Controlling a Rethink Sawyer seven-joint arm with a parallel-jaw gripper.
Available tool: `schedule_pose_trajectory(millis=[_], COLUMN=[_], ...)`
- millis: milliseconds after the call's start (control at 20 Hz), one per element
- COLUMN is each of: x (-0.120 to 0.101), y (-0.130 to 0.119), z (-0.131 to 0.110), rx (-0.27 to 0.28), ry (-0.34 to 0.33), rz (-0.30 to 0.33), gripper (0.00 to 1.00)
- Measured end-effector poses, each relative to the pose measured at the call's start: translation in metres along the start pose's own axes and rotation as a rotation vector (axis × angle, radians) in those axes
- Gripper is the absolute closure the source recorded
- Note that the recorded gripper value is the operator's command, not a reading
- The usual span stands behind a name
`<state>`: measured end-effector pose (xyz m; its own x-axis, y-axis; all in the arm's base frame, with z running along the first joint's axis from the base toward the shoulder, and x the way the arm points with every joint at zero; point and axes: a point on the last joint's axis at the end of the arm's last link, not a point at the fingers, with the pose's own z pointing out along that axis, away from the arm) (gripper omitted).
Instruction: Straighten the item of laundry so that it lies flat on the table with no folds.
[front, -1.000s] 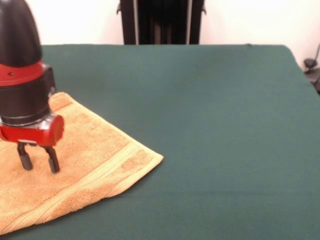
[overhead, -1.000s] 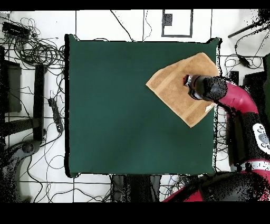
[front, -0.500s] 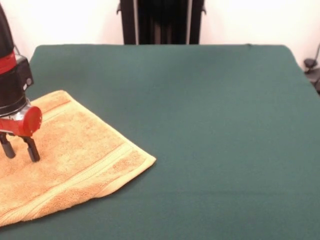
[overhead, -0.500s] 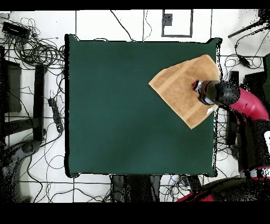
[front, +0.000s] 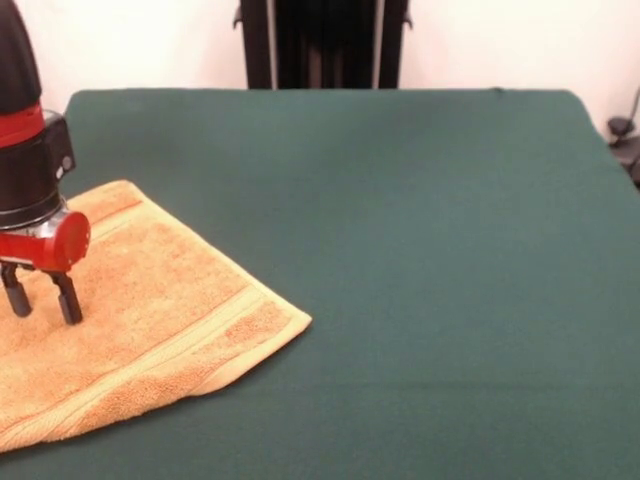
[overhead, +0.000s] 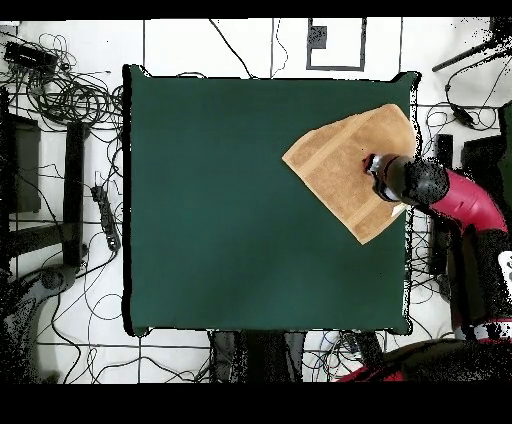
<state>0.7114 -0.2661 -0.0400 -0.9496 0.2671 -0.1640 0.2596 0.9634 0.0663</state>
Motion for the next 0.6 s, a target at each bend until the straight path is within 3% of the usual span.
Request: schedule_pose_trajectory(millis=[600], x=[0.023], y=[0.038], z=[0.0], rx=[0.053], ry=[-0.071], rz=[-0.091], gripper=[0.0])
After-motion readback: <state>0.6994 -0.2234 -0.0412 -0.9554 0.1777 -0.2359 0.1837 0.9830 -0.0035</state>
